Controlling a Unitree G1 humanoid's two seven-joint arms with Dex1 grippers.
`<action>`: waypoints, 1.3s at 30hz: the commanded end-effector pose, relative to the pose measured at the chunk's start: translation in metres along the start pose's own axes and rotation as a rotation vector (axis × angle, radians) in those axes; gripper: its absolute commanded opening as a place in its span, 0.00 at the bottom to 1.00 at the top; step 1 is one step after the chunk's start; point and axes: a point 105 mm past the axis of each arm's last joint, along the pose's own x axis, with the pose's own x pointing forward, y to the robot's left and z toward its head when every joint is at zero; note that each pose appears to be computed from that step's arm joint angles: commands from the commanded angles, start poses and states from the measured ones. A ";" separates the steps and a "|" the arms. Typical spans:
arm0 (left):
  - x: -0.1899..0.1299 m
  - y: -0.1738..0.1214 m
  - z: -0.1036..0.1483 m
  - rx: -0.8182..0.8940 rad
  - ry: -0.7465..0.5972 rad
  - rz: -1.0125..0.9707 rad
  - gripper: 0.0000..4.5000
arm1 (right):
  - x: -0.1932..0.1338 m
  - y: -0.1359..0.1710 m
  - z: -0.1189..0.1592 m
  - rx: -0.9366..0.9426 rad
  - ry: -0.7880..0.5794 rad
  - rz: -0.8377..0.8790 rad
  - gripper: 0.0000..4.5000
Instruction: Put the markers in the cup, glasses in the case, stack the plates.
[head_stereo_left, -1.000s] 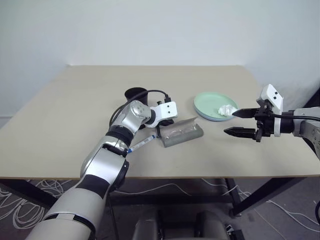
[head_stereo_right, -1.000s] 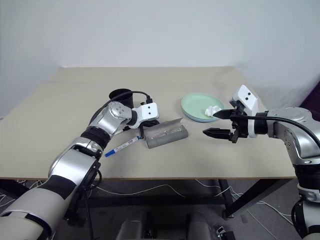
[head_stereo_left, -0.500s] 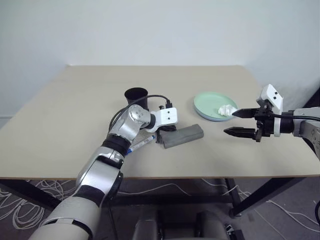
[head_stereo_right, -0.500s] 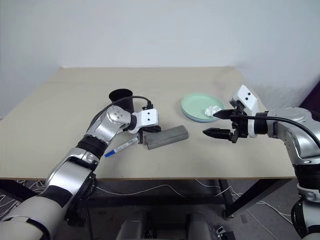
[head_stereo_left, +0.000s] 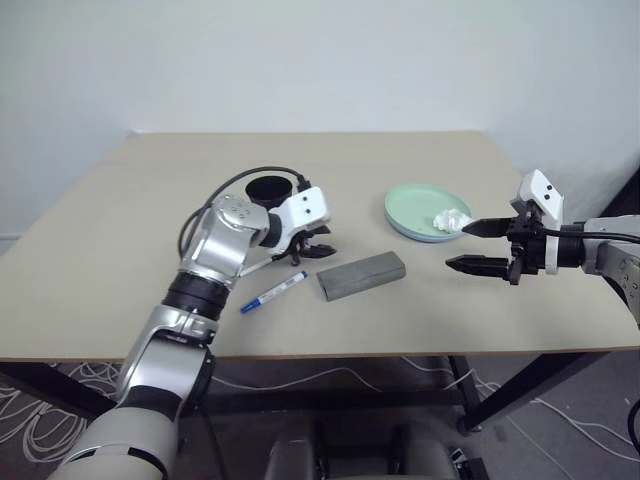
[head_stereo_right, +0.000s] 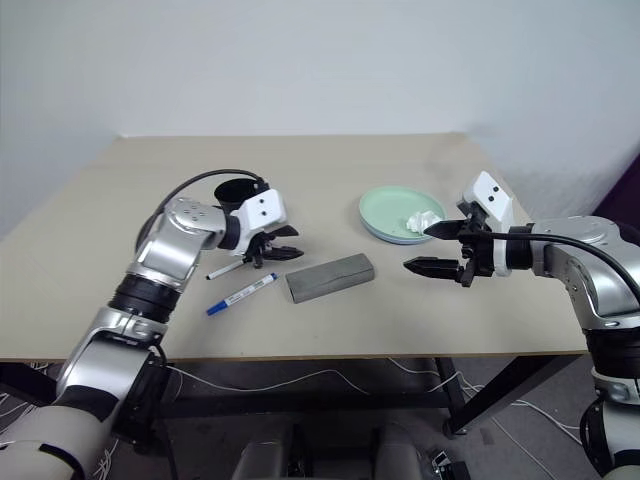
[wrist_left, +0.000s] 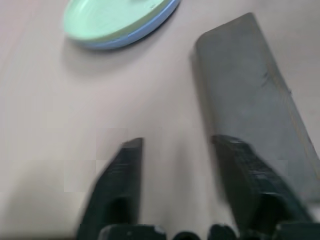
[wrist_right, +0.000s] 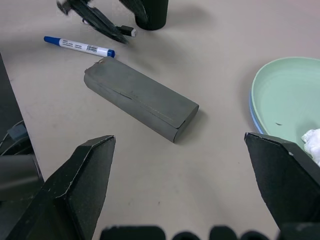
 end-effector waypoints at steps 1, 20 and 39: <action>-0.026 0.005 -0.007 -0.048 0.003 0.038 0.85 | -0.001 0.000 0.013 -0.042 -0.034 0.005 1.00; -0.021 -0.017 -0.055 -0.168 0.201 0.007 1.00 | 0.008 0.005 0.013 -0.041 -0.048 0.029 1.00; -0.011 -0.032 -0.070 -0.229 0.264 -0.091 0.11 | 0.008 0.007 0.011 -0.024 -0.055 0.018 1.00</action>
